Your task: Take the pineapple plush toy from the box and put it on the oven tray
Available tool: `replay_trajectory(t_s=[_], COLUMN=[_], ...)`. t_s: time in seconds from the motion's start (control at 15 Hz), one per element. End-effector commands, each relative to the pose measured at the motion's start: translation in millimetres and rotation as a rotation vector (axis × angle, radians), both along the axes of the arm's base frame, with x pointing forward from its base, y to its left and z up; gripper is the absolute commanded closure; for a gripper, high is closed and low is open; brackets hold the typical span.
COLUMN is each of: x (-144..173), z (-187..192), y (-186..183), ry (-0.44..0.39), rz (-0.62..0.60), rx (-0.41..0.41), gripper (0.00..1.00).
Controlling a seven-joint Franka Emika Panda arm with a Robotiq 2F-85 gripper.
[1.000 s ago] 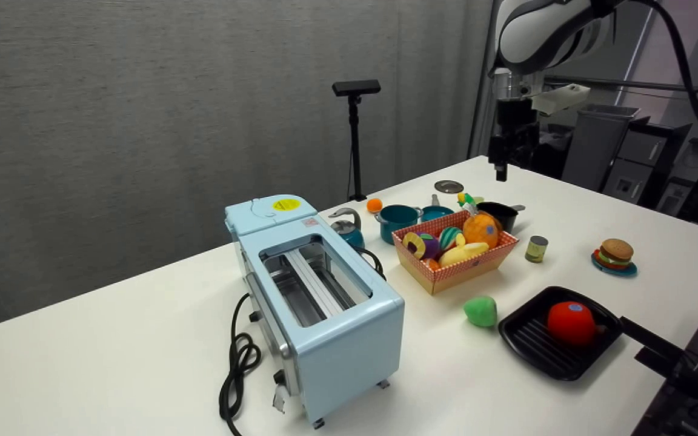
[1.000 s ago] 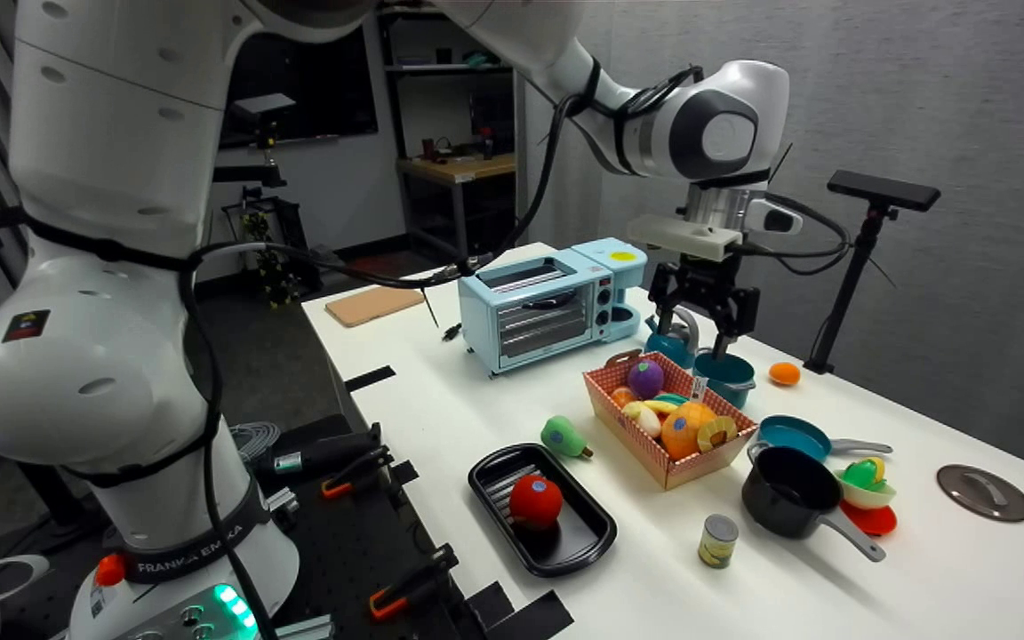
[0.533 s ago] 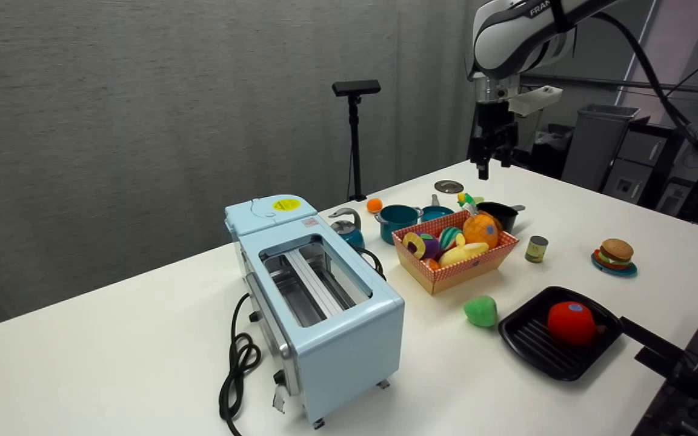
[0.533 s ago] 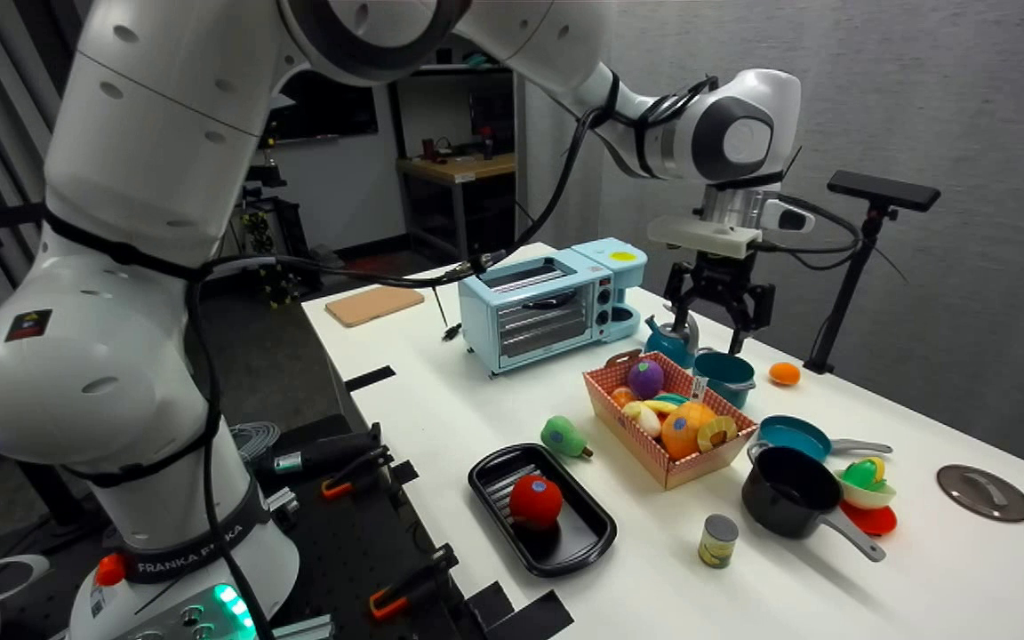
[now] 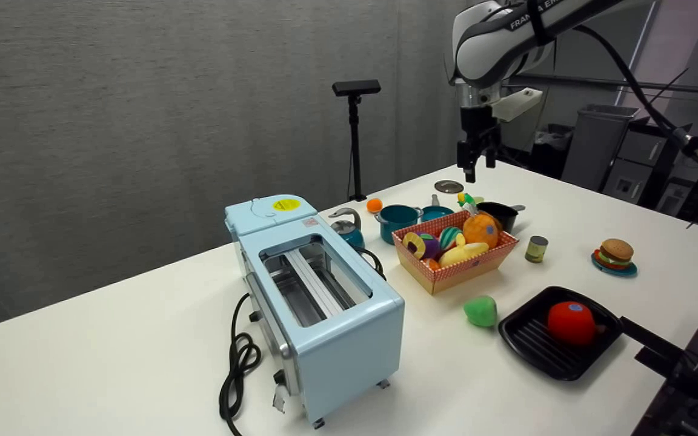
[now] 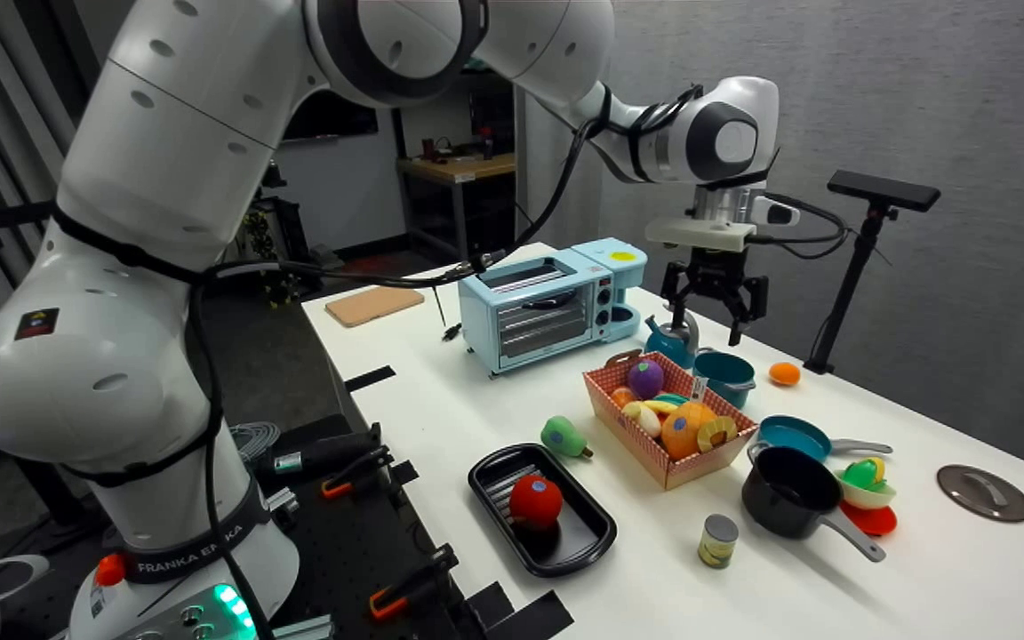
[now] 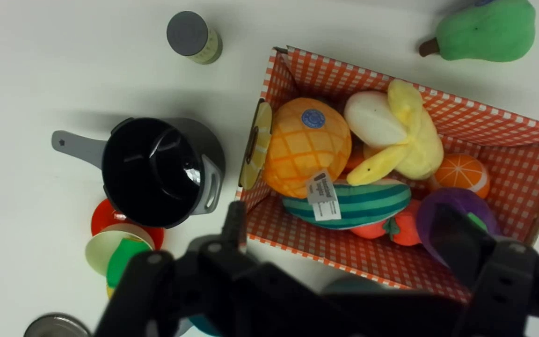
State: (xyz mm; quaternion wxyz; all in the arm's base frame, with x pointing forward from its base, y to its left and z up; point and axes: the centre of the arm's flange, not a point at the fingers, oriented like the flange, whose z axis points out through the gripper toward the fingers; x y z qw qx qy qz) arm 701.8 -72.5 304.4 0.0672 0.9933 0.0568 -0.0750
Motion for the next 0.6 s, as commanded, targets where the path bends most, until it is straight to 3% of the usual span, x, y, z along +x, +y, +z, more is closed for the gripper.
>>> replay_trajectory(t_s=[0.0,0.53], x=[-0.3,1.6], z=[-0.2,-1.9], y=[0.1,-6.7], ry=[0.003,0.023], rz=[0.0,-0.001], rx=[0.0,-0.022], gripper=[0.0,0.0])
